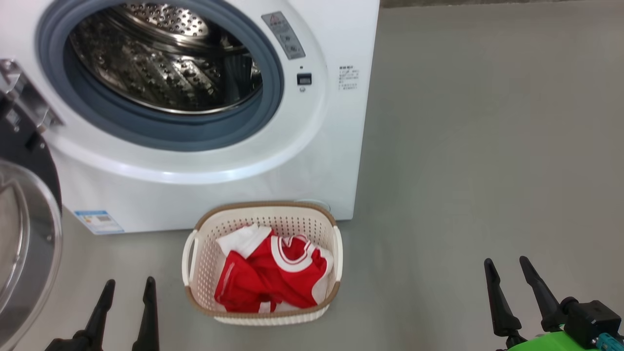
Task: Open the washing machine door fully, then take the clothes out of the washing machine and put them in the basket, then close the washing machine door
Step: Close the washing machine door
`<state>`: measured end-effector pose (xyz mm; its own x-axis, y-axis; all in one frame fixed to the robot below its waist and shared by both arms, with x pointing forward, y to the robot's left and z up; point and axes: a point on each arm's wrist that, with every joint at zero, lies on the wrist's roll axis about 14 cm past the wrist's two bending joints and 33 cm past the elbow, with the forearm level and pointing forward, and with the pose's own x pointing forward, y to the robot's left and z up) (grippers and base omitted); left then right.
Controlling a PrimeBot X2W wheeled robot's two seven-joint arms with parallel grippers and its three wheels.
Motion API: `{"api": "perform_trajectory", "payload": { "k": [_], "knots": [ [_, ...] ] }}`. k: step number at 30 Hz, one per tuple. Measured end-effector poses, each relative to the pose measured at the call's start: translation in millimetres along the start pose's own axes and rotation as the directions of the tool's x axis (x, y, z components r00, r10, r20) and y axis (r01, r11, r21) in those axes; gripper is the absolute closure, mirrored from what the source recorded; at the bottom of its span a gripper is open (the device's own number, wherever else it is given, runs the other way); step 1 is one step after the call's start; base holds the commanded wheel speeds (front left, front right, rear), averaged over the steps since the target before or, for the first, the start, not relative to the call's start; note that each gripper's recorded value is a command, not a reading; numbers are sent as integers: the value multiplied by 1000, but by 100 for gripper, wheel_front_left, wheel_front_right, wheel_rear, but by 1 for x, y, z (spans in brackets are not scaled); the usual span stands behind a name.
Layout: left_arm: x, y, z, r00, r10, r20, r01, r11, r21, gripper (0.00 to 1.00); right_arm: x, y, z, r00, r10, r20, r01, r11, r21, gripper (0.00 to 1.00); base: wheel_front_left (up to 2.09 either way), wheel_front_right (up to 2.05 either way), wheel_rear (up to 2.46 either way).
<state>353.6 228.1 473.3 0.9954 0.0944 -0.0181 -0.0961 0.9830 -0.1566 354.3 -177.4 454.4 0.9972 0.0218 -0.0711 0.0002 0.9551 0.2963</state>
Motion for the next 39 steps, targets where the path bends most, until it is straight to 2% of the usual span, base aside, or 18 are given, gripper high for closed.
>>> {"api": "perform_trajectory", "payload": {
  "k": [8,23,30,39],
  "knots": [
    [0,1,-1,1000,4,-3,-4,1000,0,0,2,1,-3,1000,2,-10,-2,1000,0,0,-80,79,1],
    [-5,12,1,999,41,2,-41,999,-25,0,7,8,-6,999,27,-19,-27,1000,0,0,-2,2,0],
    [-17,27,0,995,100,2,-100,994,-43,0,14,26,-14,995,85,-44,-85,996,-7,0,0,0,0],
    [-57,68,-2,969,248,-6,-248,967,-60,0,27,72,-30,966,240,-100,-245,969,-33,0,0,0,0]
  ]
}}
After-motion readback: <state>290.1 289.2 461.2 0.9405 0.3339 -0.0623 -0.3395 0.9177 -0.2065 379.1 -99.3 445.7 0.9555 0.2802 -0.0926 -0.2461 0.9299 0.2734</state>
